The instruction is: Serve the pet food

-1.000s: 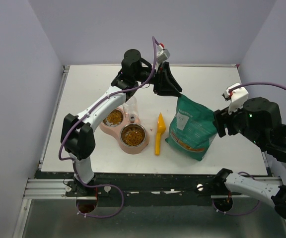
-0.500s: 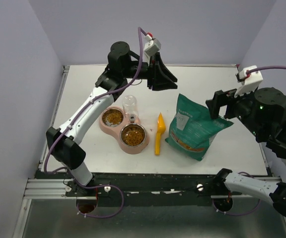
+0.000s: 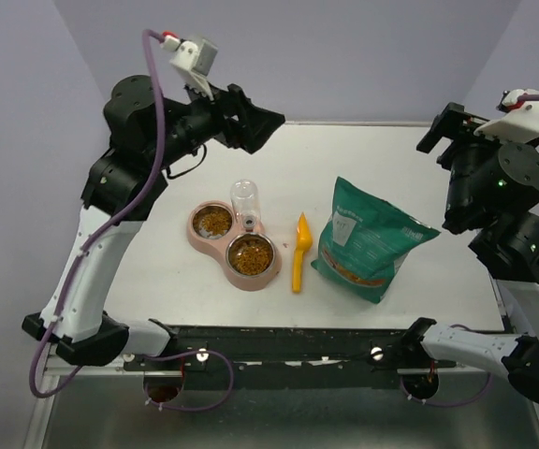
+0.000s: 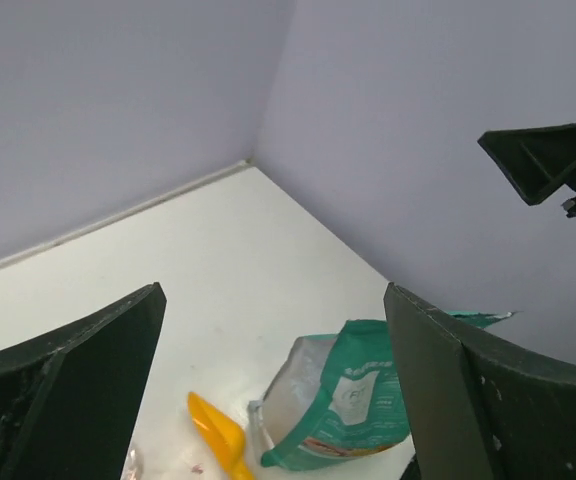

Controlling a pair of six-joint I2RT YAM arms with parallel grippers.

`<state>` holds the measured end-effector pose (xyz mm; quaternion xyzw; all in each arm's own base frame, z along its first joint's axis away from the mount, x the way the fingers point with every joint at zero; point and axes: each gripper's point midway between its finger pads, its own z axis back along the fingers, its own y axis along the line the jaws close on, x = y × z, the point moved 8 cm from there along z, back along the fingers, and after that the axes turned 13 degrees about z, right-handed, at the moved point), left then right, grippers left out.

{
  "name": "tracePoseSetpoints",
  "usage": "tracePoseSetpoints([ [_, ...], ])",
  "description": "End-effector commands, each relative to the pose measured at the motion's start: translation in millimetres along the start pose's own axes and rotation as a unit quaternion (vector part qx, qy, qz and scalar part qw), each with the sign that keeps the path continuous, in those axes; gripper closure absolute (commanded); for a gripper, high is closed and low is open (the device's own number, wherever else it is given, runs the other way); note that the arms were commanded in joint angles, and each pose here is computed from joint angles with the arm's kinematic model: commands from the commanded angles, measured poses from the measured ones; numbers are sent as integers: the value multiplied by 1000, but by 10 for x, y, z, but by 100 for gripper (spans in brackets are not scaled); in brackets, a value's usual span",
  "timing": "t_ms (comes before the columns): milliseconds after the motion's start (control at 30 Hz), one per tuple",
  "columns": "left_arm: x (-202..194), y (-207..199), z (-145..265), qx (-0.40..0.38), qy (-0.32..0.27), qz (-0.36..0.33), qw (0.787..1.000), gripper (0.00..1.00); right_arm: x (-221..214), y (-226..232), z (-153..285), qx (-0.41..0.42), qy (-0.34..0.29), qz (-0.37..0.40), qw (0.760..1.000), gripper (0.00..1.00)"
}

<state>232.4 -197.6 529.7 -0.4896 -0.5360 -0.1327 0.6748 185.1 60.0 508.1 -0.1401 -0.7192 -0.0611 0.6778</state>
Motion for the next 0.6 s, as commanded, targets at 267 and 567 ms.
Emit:
tracePoseSetpoints([
  [267, 190, 76, 1006, 191, -193, -63, 960, 2, -62, -264, 28, -114, -12, 5, 993, 0],
  [567, 167, 124, 881, 201, -159, -53, 965, 2, -284, -180, 19, -132, 31, 15, 991, 0],
])
